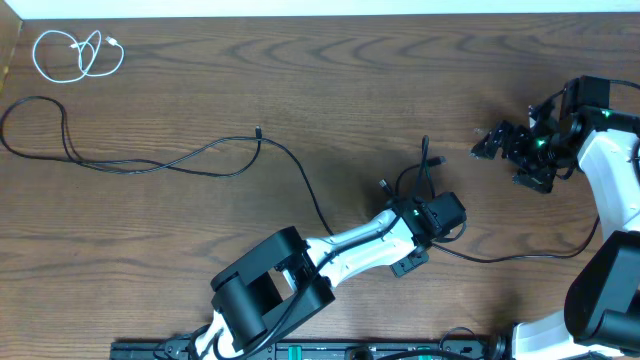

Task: Untangle cables

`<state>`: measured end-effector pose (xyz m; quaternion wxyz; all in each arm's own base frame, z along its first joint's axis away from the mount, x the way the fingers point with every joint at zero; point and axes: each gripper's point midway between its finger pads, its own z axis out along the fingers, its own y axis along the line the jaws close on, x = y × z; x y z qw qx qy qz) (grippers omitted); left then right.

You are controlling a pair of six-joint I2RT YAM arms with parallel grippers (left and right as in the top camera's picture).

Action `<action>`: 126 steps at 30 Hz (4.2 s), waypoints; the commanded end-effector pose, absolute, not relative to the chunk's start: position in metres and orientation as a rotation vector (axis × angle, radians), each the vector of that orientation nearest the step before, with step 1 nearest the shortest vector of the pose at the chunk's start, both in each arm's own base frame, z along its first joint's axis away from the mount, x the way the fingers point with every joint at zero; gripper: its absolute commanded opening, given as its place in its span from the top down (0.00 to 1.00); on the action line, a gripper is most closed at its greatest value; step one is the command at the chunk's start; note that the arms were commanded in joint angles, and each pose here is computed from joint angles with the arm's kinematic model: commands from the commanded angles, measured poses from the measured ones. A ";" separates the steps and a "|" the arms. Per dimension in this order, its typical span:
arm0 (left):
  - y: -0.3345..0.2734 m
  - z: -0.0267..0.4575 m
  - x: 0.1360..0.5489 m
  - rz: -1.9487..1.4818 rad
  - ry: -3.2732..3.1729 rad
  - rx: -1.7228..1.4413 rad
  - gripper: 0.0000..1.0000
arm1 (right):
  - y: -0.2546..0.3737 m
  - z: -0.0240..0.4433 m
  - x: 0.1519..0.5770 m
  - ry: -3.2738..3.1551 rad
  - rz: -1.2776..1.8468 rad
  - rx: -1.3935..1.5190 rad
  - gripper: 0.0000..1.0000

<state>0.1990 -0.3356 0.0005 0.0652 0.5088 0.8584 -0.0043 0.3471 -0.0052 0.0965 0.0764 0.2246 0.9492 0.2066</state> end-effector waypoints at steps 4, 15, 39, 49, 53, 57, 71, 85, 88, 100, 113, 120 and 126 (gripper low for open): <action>-0.330 -0.008 0.199 0.025 2.589 1.579 0.38 | -0.005 0.100 0.350 2.837 0.621 0.622 0.01; -0.337 -0.025 0.202 0.024 2.588 1.582 0.43 | -0.006 0.100 0.352 2.827 0.618 0.612 0.01; -0.367 0.070 0.223 -0.158 2.520 1.320 0.93 | -0.005 0.100 0.349 2.841 0.621 0.620 0.01; -0.382 0.170 0.228 -0.442 2.333 1.146 0.93 | -0.004 0.099 0.346 2.851 0.623 0.627 0.01; -0.364 0.188 0.262 -0.489 2.384 0.894 0.92 | -0.004 0.099 0.345 2.855 0.624 0.628 0.01; -0.334 0.187 0.298 -0.488 2.468 0.639 0.93 | -0.004 0.099 0.345 2.855 0.624 0.628 0.01; -0.195 0.187 0.403 -0.530 2.550 -0.241 0.92 | -0.004 0.099 0.343 2.864 0.626 0.634 0.01; -0.062 0.194 0.440 -0.331 2.336 -0.877 0.93 | -0.004 0.099 0.343 2.864 0.626 0.634 0.01; -0.008 0.193 0.439 -0.118 2.254 -0.994 0.93 | -0.004 0.099 0.343 2.864 0.626 0.634 0.01; 0.106 0.203 0.421 0.298 2.131 -1.081 0.93 | -0.003 0.099 0.343 2.864 0.626 0.634 0.01; 0.185 0.191 0.402 0.474 2.025 -1.243 0.92 | -0.003 0.099 0.342 2.868 0.628 0.635 0.01; 0.199 0.164 0.417 0.563 2.130 -1.117 0.92 | -0.001 0.098 0.340 2.875 0.631 0.647 0.01; 0.219 0.159 0.424 0.596 2.119 -1.082 0.92 | -0.001 0.098 0.337 2.888 0.632 0.653 0.01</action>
